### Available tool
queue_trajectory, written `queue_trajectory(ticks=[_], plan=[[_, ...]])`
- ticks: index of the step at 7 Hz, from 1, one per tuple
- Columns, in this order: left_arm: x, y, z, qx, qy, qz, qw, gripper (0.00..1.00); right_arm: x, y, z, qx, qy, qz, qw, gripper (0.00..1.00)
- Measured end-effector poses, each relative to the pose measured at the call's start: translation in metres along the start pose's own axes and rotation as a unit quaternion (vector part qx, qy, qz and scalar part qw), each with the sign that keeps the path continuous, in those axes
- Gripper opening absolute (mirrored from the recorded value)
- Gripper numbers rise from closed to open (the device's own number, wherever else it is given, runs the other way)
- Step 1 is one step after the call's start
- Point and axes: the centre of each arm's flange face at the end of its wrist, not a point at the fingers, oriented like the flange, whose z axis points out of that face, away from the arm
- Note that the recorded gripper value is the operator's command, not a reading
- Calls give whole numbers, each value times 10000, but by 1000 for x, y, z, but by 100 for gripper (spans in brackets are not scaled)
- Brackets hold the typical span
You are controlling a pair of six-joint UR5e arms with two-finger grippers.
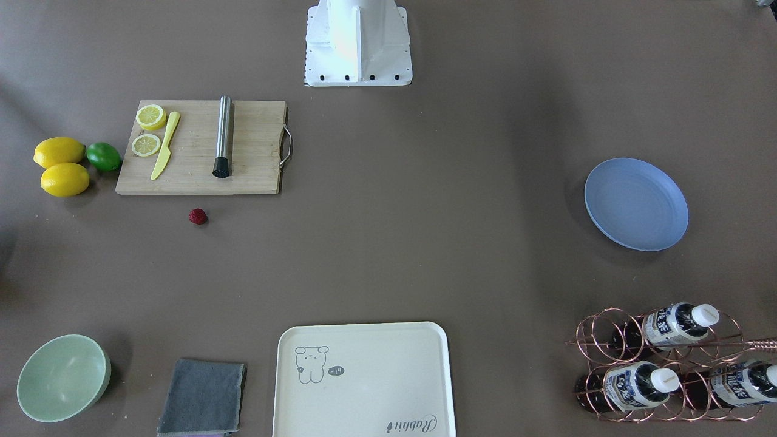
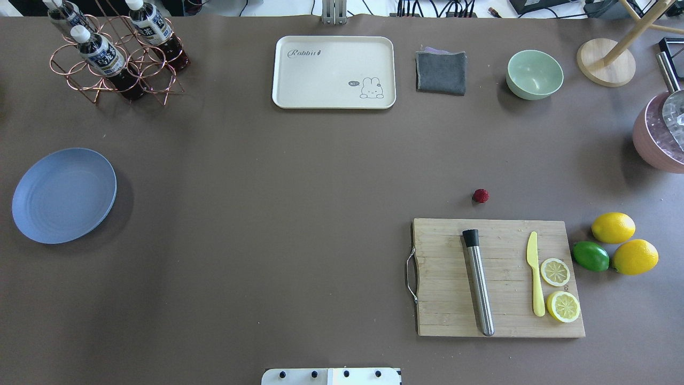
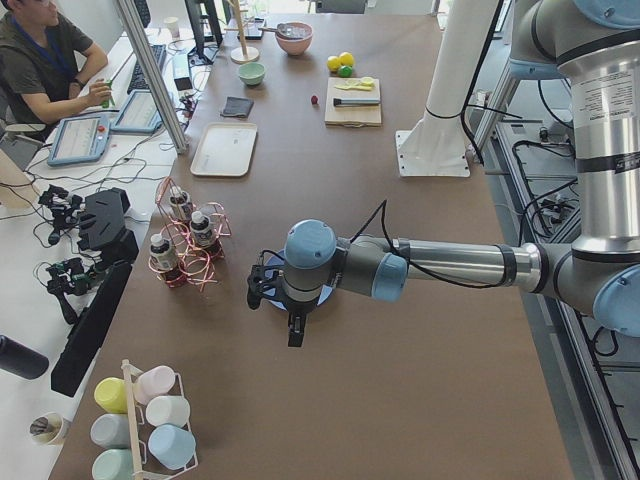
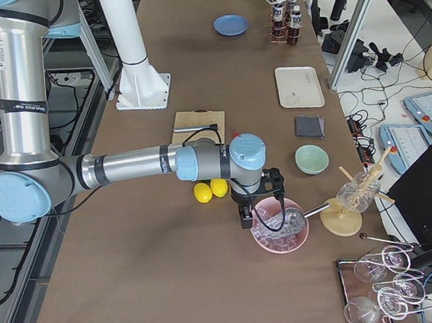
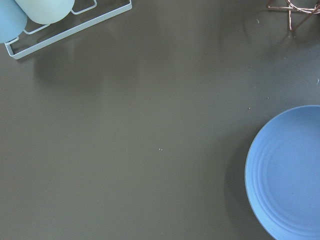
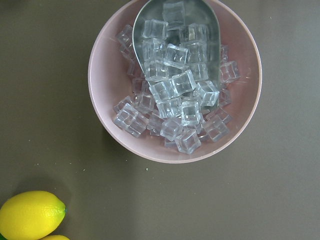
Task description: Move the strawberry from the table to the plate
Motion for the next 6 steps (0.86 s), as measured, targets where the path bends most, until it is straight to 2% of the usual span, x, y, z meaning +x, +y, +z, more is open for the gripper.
queue_trajectory(ticks=[6], plan=[[-5, 5, 2, 1, -87, -24, 10000, 98, -1, 0, -1, 12, 0, -9, 10000, 100]])
